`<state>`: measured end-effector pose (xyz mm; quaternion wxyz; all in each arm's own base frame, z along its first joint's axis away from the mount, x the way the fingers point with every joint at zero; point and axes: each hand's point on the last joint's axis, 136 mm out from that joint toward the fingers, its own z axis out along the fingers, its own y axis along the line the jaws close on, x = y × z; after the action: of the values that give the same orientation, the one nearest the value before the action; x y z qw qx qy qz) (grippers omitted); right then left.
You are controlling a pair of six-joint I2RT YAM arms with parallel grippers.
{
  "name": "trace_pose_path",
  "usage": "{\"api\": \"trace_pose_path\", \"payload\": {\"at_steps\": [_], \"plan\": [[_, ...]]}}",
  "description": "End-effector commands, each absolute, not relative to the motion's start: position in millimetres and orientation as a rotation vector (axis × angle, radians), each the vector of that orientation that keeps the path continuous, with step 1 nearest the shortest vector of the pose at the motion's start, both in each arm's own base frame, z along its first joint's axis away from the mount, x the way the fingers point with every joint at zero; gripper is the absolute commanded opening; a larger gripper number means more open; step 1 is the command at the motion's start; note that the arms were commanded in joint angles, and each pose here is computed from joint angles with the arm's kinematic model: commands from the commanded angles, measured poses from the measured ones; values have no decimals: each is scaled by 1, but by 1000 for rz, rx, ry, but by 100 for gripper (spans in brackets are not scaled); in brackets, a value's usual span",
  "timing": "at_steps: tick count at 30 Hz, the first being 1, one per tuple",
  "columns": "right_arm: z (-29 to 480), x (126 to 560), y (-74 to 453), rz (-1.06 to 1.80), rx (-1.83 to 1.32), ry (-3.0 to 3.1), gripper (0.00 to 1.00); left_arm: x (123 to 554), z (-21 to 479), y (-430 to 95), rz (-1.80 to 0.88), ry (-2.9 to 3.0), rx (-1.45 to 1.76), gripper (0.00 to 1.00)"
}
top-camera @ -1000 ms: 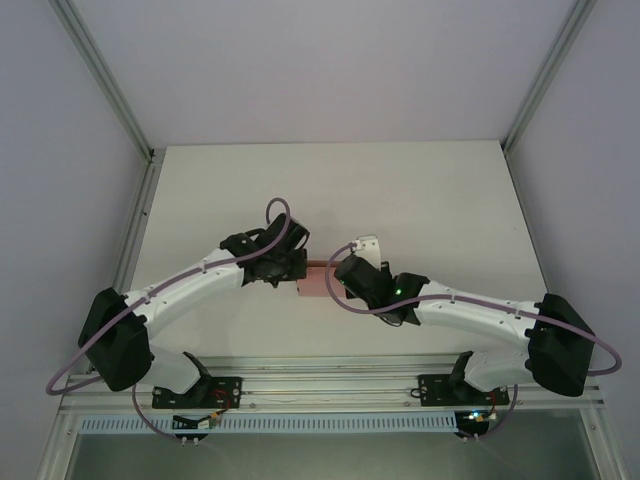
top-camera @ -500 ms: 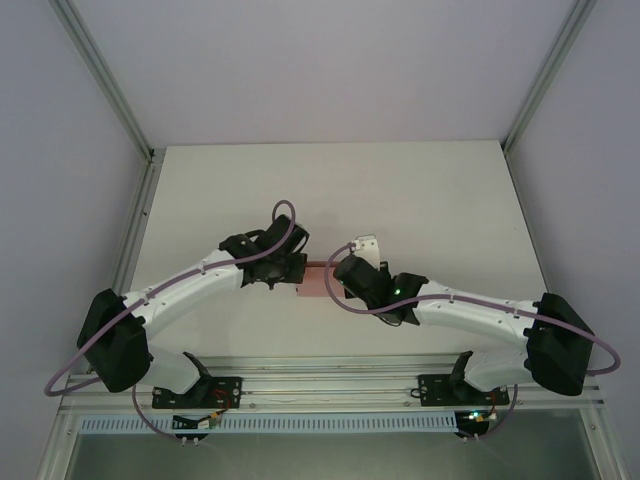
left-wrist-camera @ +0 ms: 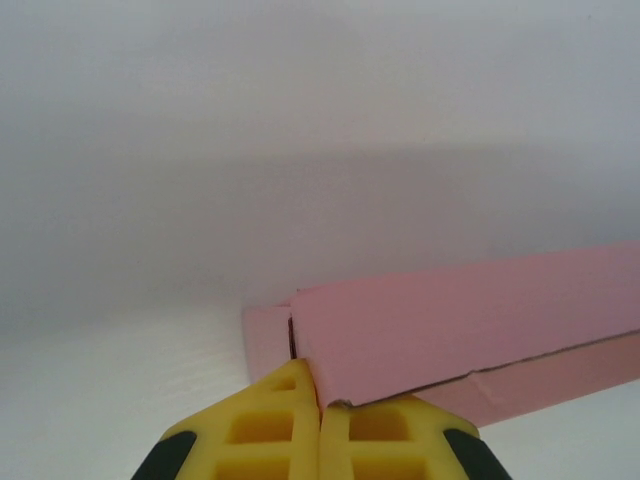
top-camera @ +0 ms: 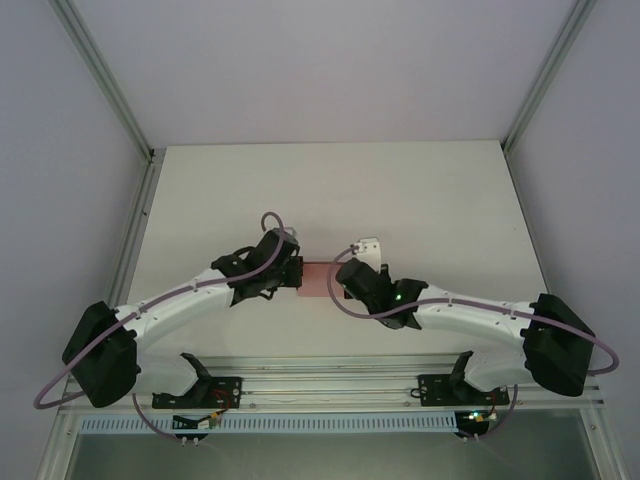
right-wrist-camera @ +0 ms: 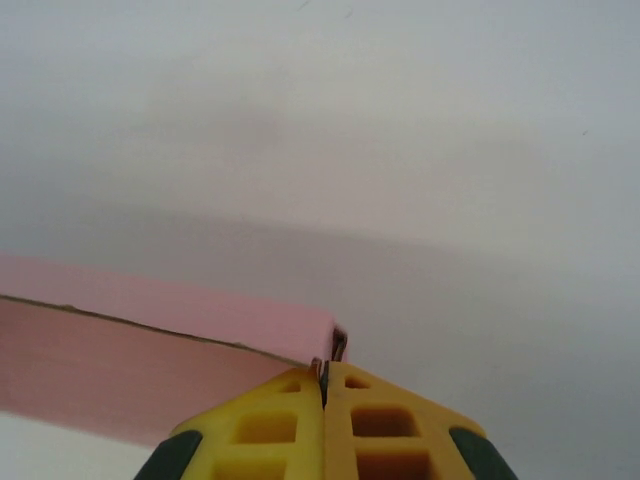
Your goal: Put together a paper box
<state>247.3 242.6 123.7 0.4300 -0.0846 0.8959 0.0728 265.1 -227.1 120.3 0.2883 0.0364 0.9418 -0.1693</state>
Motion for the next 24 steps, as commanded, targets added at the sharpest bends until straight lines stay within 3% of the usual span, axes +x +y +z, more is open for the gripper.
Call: {"api": "trace_pose_path", "payload": {"at_steps": [1, 9, 10, 14, 24], "plan": [[67, 215, 238, 214, -319, 2389, 0, 210, 51, -203, -335, 2792, 113, 0], [46, 197, 229, 158, -335, 2450, 0, 199, 45, -202, -317, 2782, 147, 2], [48, 198, 228, 153, -334, 2445, 0, 199, 49, -203, -333, 2773, 146, 14], [62, 203, 226, 139, -318, 2410, 0, 206, 82, -206, -375, 2705, 136, 23], [68, 207, 219, 89, -271, 2402, 0, 220, 149, -204, -424, 2598, 14, 79]]}}
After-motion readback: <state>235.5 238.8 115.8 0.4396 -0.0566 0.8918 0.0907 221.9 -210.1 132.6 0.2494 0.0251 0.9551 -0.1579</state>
